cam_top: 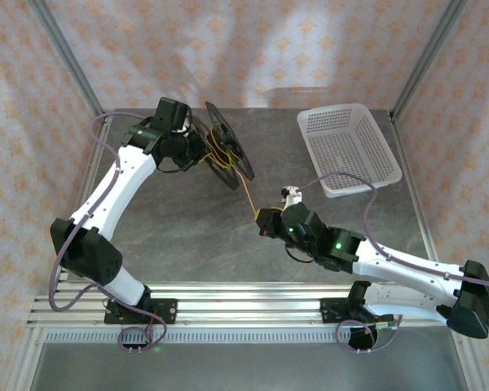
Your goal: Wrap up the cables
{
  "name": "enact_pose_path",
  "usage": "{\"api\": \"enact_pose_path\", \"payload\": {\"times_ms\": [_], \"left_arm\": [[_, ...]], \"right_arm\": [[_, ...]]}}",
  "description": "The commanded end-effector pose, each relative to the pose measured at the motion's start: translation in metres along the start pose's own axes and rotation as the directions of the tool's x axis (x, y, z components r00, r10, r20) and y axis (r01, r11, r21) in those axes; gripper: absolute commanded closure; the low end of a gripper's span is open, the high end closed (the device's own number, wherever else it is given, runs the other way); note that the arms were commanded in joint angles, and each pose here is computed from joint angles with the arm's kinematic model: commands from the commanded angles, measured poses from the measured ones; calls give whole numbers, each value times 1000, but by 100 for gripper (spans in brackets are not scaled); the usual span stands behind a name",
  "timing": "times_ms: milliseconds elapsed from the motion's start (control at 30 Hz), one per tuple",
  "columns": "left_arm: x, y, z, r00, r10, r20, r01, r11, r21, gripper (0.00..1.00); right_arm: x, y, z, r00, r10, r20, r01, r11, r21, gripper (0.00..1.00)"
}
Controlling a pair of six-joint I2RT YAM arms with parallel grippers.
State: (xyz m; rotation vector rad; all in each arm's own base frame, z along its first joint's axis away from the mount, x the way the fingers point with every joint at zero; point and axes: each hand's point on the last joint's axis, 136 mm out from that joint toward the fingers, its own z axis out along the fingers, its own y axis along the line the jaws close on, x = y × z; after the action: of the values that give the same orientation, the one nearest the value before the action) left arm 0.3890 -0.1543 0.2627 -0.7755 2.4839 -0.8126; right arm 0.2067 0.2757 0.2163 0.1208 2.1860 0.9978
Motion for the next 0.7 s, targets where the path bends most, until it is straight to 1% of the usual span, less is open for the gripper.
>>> {"api": "enact_pose_path", "payload": {"times_ms": [0,100,167,233,333,467,567,667], "left_arm": [[-64,-60,-59,963,-76,260,-4,956,292,100],[-56,-74,-75,968,-70,241,-25,929,370,100],[-47,-83,-85,975,-48,216,-47,909,415,100],[-36,-90,-95,982,-17,188,-73,884,461,100],[-17,-95,-112,986,50,158,-125,852,509,100],[2,-93,-127,984,112,138,-169,831,529,100],[18,-97,-137,981,164,105,-195,795,575,100],[32,-96,-141,974,216,72,-216,772,598,100]], "right_arm": [[17,-28,-1,999,48,-23,-45,994,100,100],[17,-52,8,988,153,-2,-151,976,156,100],[13,-63,16,967,253,13,-253,959,126,100],[2,-65,22,950,311,22,-312,947,83,100],[-18,-69,26,933,358,27,-359,931,61,100],[-42,-79,32,910,413,30,-414,909,39,100],[-59,-82,38,892,452,15,-452,892,0,100],[-79,-80,44,877,480,-10,-479,875,-63,100]]}}
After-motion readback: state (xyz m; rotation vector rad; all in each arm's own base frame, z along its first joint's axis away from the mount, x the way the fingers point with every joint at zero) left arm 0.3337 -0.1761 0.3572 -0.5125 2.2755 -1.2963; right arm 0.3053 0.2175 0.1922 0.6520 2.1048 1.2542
